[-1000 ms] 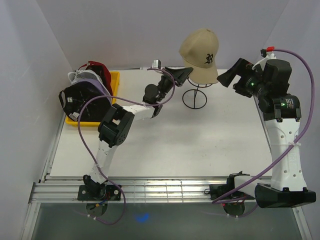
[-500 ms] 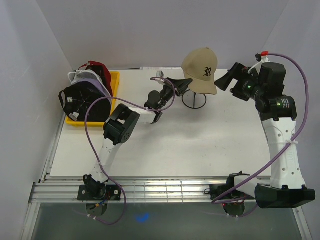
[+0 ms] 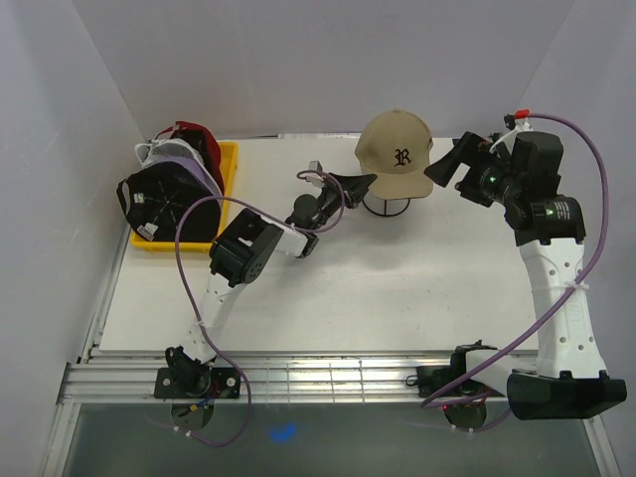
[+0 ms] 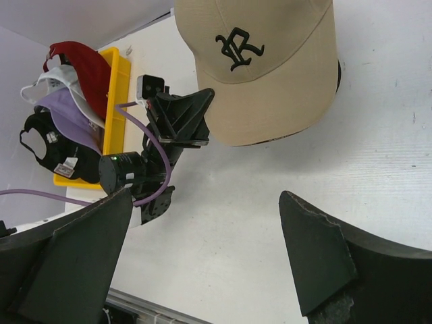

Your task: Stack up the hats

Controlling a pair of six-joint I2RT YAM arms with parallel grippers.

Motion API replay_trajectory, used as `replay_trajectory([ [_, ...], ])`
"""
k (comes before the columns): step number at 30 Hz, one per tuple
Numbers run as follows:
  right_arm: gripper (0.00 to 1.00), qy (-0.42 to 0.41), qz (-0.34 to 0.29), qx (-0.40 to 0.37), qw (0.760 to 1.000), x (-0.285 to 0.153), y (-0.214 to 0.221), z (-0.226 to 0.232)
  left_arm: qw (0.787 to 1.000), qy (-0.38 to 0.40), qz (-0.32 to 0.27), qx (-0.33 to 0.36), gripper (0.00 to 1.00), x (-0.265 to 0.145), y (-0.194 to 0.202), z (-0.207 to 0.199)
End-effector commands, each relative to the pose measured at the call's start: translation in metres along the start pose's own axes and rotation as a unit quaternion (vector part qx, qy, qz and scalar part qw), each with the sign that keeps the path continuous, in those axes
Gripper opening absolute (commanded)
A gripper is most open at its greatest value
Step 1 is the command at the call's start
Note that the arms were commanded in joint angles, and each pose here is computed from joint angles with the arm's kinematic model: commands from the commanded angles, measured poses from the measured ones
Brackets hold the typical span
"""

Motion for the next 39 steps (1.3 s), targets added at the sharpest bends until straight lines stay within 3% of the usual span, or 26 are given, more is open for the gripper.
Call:
replay_trajectory([
  [1,0.95,-0.025,-0.022,-0.017,0.999,-0.007,-0.007,0.010,0.995,0.101,-0.004,0.020,0.00,-0.009,-0.002,-0.049],
  [17,0.95,-0.020,-0.025,-0.019,0.999,-0.008,-0.004,0.004,0.995,0.040,0.077,0.049,0.00,0.005,0.018,-0.038],
  [25,0.95,-0.019,-0.022,-0.020,0.999,-0.007,-0.001,0.002,0.998,0.062,0.026,0.013,0.00,-0.024,0.005,-0.034],
  [35,0.95,-0.017,-0.014,-0.020,1.000,-0.003,0.004,-0.002,0.999,0.034,0.033,-0.009,0.00,-0.029,0.008,-0.017],
  [39,0.95,-0.017,-0.014,-0.020,1.000,-0.003,0.004,-0.003,0.999,0.025,0.030,-0.016,0.13,-0.031,0.007,-0.012],
])
Point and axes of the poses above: each gripper's point midway between its finger pads, its own x axis out along the fingers, its own z axis along the line the jaws close on, y = z × x, the point moved 2 cm from there along -x, back along the fingers, and after that the axes turned 13 degrees about x, right-handed, at the moved point
